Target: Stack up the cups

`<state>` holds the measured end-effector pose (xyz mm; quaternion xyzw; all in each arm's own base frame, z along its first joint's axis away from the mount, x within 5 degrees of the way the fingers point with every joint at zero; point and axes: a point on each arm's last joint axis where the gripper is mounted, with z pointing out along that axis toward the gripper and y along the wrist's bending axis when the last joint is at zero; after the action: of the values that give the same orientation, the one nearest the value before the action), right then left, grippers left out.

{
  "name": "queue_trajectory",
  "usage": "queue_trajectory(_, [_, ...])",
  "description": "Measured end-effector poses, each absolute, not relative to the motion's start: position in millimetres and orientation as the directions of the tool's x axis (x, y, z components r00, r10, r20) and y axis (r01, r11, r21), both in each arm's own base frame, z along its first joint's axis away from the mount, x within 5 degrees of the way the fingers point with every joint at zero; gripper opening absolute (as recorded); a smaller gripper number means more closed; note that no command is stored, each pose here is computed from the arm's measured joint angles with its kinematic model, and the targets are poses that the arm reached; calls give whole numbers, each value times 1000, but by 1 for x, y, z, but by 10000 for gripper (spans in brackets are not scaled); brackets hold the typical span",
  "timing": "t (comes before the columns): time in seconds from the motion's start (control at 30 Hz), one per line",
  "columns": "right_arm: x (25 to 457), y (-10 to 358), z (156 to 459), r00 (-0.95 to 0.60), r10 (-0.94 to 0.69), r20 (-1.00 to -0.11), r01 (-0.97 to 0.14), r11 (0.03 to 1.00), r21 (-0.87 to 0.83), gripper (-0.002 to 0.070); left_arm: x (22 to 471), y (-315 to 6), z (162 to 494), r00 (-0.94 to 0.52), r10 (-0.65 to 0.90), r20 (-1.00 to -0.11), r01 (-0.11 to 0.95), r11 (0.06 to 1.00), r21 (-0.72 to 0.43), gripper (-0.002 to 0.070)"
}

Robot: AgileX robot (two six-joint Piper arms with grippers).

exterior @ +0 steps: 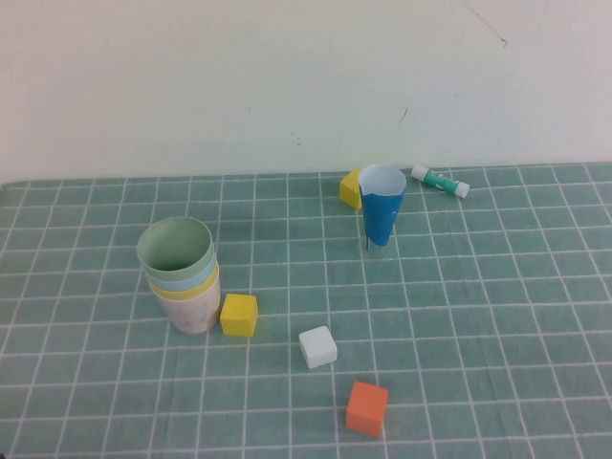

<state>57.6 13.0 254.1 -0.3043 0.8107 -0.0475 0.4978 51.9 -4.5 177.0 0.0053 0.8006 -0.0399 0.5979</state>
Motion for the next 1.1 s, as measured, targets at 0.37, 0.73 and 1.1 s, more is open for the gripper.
queue_trajectory(0.37, [56, -5, 185, -224, -428, -876, -50, 903, -428, -2, 52, -4, 177, -285, -41, -958, 56, 997, -59, -3])
queue_trajectory(0.73, [50, -10, 170, -355, -404, -843, -28, 906, -422, -2, 52, -4, 177, -285, -41, -958, 56, 997, -59, -3])
queue_trajectory(1.1, [51, -6, 170, -339, -232, -912, 6, 969, -249, -2, 52, -4, 177, -285, -41, -958, 56, 997, -59, -3])
